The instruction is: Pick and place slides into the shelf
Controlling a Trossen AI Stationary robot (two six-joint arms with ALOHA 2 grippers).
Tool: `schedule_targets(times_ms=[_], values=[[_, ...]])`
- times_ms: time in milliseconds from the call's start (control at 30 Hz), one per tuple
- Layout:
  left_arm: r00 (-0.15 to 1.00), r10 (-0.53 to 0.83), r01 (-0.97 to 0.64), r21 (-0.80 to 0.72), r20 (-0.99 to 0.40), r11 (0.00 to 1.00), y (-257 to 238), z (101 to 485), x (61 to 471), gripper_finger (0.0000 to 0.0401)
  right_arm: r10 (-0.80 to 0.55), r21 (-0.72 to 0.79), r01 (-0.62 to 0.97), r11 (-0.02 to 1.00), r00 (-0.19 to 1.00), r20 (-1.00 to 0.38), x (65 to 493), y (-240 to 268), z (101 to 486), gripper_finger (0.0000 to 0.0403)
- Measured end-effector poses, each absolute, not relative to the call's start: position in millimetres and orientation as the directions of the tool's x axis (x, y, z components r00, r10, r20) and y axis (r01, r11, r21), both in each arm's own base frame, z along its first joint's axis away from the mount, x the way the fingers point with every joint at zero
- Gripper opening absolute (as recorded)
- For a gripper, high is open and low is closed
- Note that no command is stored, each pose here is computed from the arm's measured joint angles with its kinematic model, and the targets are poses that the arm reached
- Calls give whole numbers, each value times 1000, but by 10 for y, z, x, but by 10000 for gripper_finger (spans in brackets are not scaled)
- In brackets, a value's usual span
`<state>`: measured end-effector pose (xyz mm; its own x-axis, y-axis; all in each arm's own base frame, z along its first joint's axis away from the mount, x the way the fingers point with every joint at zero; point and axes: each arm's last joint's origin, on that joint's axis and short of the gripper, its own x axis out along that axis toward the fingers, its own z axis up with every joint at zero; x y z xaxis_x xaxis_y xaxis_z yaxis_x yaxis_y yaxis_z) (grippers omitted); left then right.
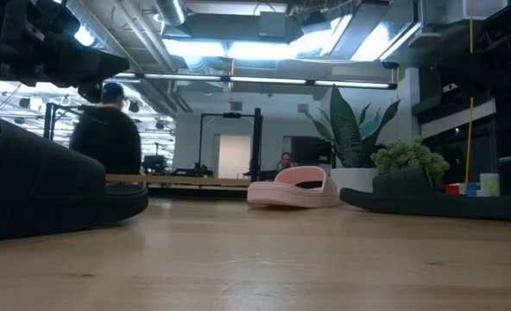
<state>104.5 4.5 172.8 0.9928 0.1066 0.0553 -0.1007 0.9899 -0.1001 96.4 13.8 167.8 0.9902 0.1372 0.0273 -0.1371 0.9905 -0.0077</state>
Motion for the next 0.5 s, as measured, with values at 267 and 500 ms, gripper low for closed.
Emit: schedule_targets(times_ms=[267, 500], values=[[993, 106, -100, -100, 56, 990, 45, 1728, 1044, 0, 137, -8, -137, 991, 990, 28, 964, 138, 1679, 20], [993, 107, -102, -86, 57, 991, 46, 1729, 1044, 0, 137, -8, -137, 991, 990, 28, 964, 137, 1680, 20]])
